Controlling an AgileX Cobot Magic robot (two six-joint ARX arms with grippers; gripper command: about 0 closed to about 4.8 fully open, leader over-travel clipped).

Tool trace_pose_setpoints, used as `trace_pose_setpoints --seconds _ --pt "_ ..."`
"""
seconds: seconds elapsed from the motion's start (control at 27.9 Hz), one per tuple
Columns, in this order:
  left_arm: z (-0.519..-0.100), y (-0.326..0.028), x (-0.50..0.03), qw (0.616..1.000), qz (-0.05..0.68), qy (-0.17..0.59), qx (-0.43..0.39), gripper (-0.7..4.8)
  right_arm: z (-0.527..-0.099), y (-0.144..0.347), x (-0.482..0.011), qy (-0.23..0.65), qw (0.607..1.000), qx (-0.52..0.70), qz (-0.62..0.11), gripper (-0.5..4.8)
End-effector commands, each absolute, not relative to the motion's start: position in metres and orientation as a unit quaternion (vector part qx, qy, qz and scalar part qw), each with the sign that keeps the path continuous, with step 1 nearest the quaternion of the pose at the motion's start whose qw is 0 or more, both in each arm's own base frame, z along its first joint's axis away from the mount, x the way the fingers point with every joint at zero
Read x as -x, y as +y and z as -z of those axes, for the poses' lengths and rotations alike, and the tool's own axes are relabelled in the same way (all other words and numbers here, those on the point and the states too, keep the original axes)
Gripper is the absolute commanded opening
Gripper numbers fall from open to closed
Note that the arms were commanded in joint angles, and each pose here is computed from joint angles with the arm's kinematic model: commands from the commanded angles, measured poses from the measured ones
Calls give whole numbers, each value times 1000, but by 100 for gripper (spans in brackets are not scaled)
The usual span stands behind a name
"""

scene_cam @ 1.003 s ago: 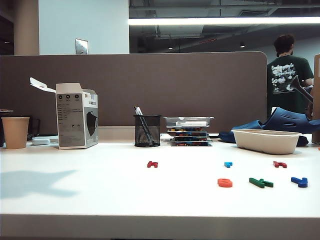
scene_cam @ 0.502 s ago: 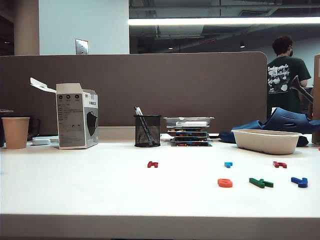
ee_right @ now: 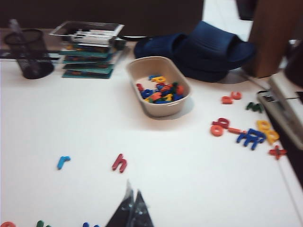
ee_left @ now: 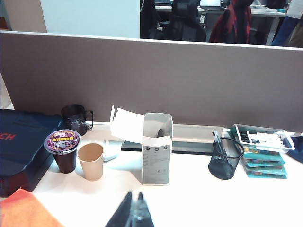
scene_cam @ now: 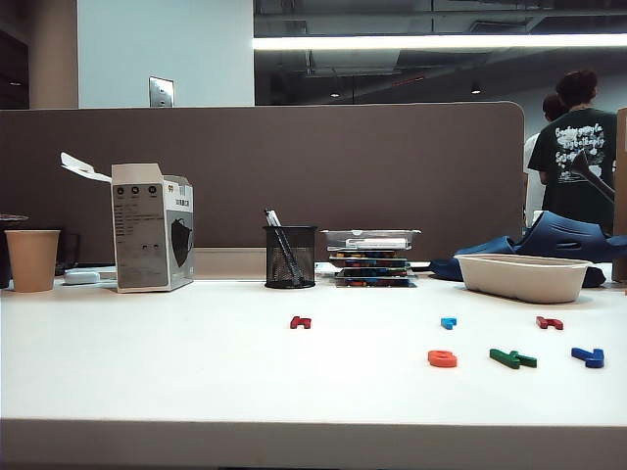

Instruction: Select the appropriate letters from the row of letter magnets placed on the table to arrange into the word "sky".

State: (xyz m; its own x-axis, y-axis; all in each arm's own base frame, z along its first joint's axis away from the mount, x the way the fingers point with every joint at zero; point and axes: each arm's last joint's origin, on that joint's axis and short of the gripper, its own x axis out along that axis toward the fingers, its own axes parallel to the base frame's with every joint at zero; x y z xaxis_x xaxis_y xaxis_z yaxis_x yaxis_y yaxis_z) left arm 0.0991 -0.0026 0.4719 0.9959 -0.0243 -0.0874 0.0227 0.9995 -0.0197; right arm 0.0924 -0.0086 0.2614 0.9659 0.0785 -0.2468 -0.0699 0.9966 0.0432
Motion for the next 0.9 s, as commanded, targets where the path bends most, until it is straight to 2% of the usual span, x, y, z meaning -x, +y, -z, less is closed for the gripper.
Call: trace_pose_setpoints --seconds 0.04,0.39,0.54,0.79,0.9 --pt "-455 -2 -78 999 16 35 20 -5 -255 -7 -92 111 991 -34 -64 -6" --pt "-380 -1 -19 999 15 7 32 -5 -258 4 -73 59 993 -38 -93 -6" --pt "-356 -1 -17 999 14 10 30 -5 -254 5 -67 51 994 -35 -90 -6" --pt "-297 -1 -25 998 18 -55 32 -5 -237 5 -77 30 995 -48 -82 -6" --pt "-284 -1 -37 999 18 -35 34 -5 -224 5 -83 34 995 -51 -80 -6"
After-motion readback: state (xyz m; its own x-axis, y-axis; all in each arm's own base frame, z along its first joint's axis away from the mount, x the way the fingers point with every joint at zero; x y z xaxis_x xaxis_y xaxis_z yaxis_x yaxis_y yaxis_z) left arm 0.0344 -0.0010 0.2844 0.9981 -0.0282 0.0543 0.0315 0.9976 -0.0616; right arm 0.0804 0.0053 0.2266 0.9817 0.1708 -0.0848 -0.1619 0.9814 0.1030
